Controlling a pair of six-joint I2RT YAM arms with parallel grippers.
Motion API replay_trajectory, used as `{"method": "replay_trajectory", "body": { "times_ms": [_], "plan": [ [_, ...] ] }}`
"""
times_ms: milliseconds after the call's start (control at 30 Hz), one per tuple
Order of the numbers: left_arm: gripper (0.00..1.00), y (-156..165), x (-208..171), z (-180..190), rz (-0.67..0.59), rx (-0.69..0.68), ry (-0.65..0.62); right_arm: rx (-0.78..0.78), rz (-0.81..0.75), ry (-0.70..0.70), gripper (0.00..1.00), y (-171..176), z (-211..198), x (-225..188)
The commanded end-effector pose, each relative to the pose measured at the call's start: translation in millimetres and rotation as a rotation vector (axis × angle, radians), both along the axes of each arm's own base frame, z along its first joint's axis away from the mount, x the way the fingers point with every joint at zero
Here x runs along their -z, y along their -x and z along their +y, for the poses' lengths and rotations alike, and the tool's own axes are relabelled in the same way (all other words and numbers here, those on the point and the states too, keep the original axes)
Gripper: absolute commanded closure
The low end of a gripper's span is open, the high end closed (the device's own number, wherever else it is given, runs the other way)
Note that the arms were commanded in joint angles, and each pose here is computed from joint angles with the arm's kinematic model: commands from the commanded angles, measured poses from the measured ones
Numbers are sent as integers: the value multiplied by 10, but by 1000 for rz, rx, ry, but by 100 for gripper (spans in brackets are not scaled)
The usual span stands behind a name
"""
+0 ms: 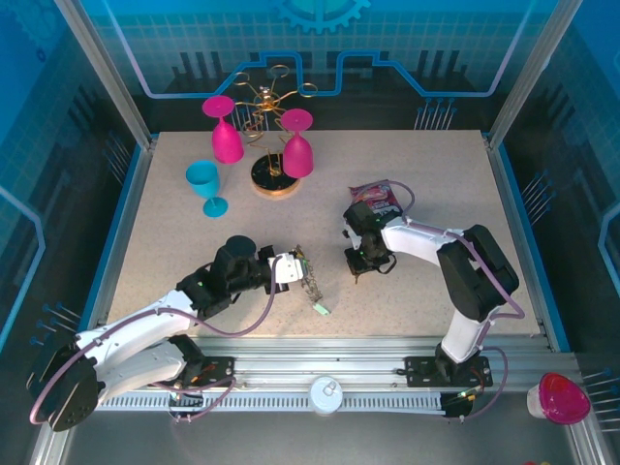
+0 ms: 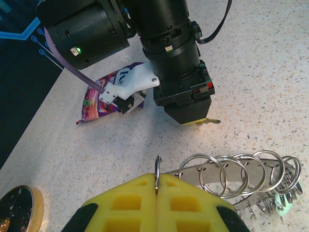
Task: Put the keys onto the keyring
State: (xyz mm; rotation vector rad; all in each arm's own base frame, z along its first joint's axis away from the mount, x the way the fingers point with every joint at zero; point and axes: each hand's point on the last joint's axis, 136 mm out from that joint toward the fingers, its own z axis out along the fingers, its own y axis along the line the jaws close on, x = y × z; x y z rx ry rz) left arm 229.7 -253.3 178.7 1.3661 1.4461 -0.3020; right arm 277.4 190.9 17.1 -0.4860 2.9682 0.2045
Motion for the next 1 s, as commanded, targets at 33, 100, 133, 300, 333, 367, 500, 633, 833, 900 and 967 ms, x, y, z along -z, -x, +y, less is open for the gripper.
{"method": "replay_trajectory", "body": {
  "times_ms": [33, 100, 133, 300, 333, 367, 500, 633, 833, 900, 967],
  "plan": [
    [100, -1, -89, -39, -9, 1, 43, 3, 1, 17, 81, 46, -16, -80],
    [100, 2, -86, -39, -8, 2, 42, 4, -2, 13, 82, 59, -17, -99],
    [100, 0, -94, -41, -9, 2, 43, 4, -3, 11, 83, 60, -12, -108],
    [100, 1, -92, -40, -9, 3, 40, 5, -4, -1, 87, 62, 16, -128],
    [100, 0, -95, -38, -10, 2, 41, 7, -3, -2, 89, 61, 18, -124],
    [100, -1, -97, -37, -10, 1, 39, 7, 0, -4, 89, 62, 20, -117],
    [100, 0, -100, -34, -12, 1, 36, 9, 8, -3, 87, 76, 28, -92],
    [100, 0, -97, -30, -12, 1, 34, 7, 19, 0, 85, 87, 28, -57],
    [100, 1, -91, -30, -12, 1, 32, 5, 15, 2, 88, 78, 34, -67],
    [100, 0, -99, -29, -12, 1, 33, 5, 19, 3, 88, 79, 34, -57],
    [100, 4, -102, -30, -13, 3, 33, 5, 21, 3, 88, 79, 36, -52]
  ]
}}
